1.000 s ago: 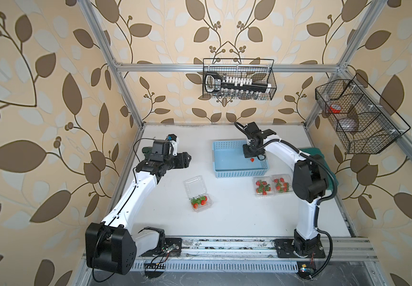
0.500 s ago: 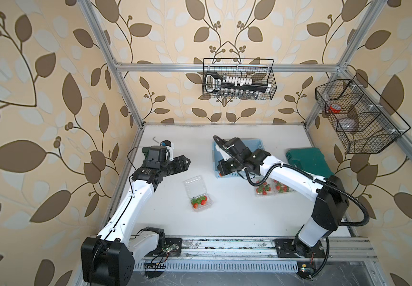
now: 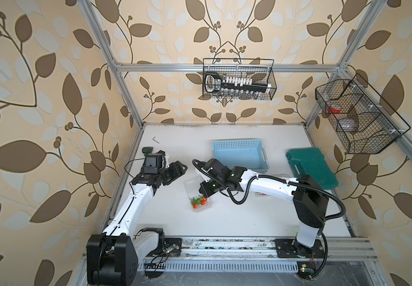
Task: Pack strawberries into containers
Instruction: Place the strawberry in the packing box.
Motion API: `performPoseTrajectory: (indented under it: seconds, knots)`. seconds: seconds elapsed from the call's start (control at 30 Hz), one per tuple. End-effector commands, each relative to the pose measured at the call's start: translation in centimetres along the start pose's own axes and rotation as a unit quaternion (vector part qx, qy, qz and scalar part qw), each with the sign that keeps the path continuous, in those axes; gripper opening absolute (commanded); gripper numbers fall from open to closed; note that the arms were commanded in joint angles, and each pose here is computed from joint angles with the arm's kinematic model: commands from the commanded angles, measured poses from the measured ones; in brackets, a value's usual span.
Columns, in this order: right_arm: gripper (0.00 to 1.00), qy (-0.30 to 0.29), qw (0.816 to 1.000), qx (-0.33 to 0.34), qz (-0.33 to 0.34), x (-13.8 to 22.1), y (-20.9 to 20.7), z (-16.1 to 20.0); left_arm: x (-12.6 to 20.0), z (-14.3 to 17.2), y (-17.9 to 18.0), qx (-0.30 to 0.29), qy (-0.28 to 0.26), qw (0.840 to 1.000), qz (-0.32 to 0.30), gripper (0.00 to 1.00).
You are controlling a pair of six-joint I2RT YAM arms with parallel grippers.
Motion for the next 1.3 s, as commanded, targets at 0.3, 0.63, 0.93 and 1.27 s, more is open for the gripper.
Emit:
performPoseTrajectory:
  seconds: [0.3,0.63,0.93,1.27]
  knots:
    - [0.19,0.042,0.998,-0.004,0.038,-1.1,-1.1,4.1,-0.2,-1.1,-0.8,0.009,-0.015,1.000,0.025,0.73]
    - [0.25,0.001,0.997,-0.018,0.077,2.6,-1.7,2.4,-0.3,-1.4,-0.3,0.011,-0.025,1.000,0.014,0.74]
    - [0.24,0.035,0.991,-0.083,0.097,2.7,-2.4,4.8,-0.6,-2.6,0.8,0.036,-0.064,0.997,0.005,0.73]
    - [0.23,0.075,0.986,-0.089,0.116,0.7,-3.1,7.5,-0.7,-3.5,0.7,0.041,-0.068,0.997,0.010,0.73]
Point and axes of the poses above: each gripper's point midway between its finger pads, its own x axis back along the fingers, its own y axis along the line the jaws close on, z = x × y, the point moved 1 cm from there along x, back along the fingers, and after that the axes turned 10 degrees about x, right-handed, at the moved point
